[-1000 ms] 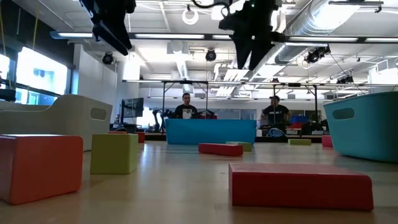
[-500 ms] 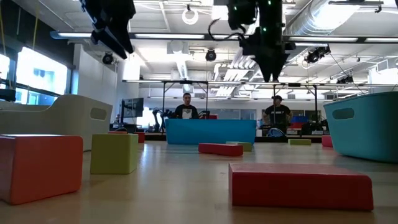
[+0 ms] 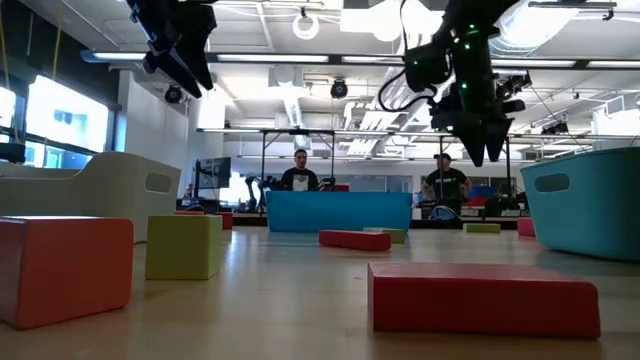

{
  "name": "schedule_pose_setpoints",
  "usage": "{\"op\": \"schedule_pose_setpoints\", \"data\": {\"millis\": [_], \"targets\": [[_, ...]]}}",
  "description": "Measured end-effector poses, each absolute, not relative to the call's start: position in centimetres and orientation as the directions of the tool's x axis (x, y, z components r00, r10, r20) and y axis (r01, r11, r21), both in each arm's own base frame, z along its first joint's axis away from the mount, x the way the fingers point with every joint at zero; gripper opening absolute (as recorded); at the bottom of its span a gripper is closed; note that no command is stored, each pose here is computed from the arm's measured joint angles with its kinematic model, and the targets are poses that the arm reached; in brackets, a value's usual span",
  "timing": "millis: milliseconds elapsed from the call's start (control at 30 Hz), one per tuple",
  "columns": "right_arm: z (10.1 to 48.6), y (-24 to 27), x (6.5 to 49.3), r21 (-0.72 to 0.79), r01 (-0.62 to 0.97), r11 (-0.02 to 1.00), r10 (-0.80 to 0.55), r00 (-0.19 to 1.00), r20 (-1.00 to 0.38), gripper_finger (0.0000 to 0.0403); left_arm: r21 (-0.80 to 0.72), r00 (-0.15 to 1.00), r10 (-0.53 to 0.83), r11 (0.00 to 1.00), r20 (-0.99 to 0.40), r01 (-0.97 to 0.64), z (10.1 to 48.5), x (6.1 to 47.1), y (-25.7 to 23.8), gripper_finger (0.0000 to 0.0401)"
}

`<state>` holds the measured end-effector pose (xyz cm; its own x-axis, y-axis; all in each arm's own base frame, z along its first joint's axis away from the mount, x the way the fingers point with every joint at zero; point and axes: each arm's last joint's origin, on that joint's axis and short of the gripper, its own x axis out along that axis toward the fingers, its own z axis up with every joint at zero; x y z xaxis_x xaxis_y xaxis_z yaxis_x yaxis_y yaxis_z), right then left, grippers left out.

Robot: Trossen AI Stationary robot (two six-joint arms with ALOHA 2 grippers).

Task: Sort & place blocks by color
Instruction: Put the red block into the blue bin

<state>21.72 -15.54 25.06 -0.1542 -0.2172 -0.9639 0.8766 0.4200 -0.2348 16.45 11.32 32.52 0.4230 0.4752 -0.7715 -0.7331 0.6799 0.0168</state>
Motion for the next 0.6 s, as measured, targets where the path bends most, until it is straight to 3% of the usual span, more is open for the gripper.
{"op": "schedule_pose_setpoints", "data": {"millis": [200, 600], "targets": [[24.0, -16.3, 20.0, -0.192, 0.933, 0.305, -0.186, -0.139, -0.973, 0.0186, 0.016, 0.421, 0.476, 0.677, -0.772, -0.736, 32.5, 16.4, 11.4, 0.0230], [19.8, -16.6, 17.6, -0.166, 0.965, 0.204, -0.070, -0.155, -0.985, 0.0186, 0.016, 0.421, 0.477, 0.677, -0.772, -0.736, 32.5, 16.4, 11.4, 0.0231]]}}
